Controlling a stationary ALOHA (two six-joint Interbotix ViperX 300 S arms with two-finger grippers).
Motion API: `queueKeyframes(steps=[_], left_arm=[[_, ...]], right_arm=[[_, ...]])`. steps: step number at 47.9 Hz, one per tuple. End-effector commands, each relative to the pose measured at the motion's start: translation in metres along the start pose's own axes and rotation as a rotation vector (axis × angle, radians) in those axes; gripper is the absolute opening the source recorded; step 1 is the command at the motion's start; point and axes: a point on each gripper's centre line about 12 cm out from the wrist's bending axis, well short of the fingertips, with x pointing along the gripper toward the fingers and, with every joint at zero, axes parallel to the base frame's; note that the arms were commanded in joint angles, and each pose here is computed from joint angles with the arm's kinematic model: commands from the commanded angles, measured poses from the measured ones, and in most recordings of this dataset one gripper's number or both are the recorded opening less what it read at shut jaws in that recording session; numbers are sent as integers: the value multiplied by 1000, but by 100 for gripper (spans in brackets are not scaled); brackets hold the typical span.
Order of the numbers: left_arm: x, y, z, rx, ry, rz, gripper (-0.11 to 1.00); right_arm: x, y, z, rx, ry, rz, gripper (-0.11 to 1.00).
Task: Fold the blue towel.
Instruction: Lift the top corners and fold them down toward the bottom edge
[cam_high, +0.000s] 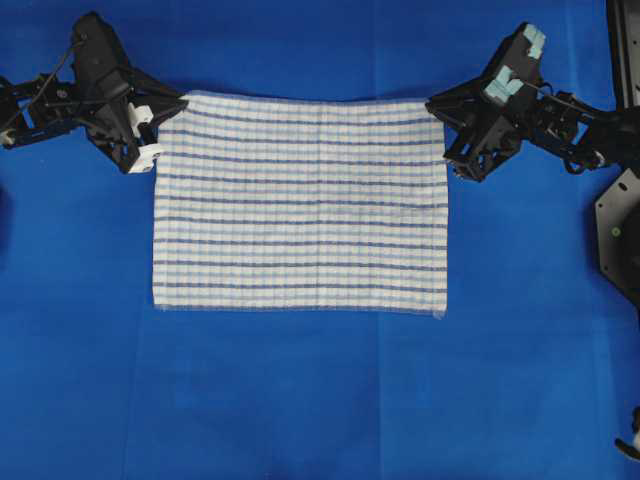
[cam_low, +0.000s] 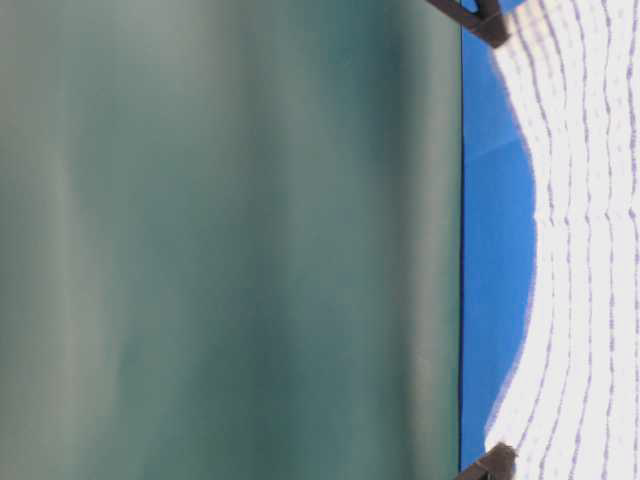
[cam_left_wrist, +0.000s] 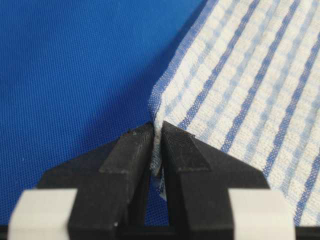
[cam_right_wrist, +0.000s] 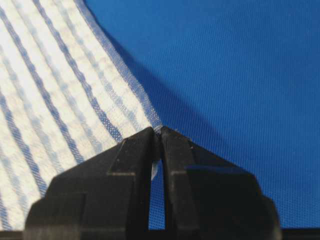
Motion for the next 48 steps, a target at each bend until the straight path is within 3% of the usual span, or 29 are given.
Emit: queueKeyframes(steps=[1, 15, 23, 30, 37, 48], left_arm=[[-3, -3, 7, 4, -28, -9, 4], [-10, -32, 5, 40, -30, -98, 4], [-29, -55, 5, 23, -56, -180, 4], [-48, -74, 3, 9, -79, -261, 4], [-67, -96, 1, 28, -105, -358, 4], [-90, -125, -5, 41, -108, -492, 4]], right_arm=[[-4, 2, 8, 5, -29, 9, 6], [-10, 16, -1, 0, 24, 53, 6], [-27, 35, -9, 23, 34, 108, 6], [-48, 49, -18, 73, 36, 160, 6], [-67, 63, -27, 119, 46, 222, 6], [-89, 95, -42, 125, 89, 346, 6]])
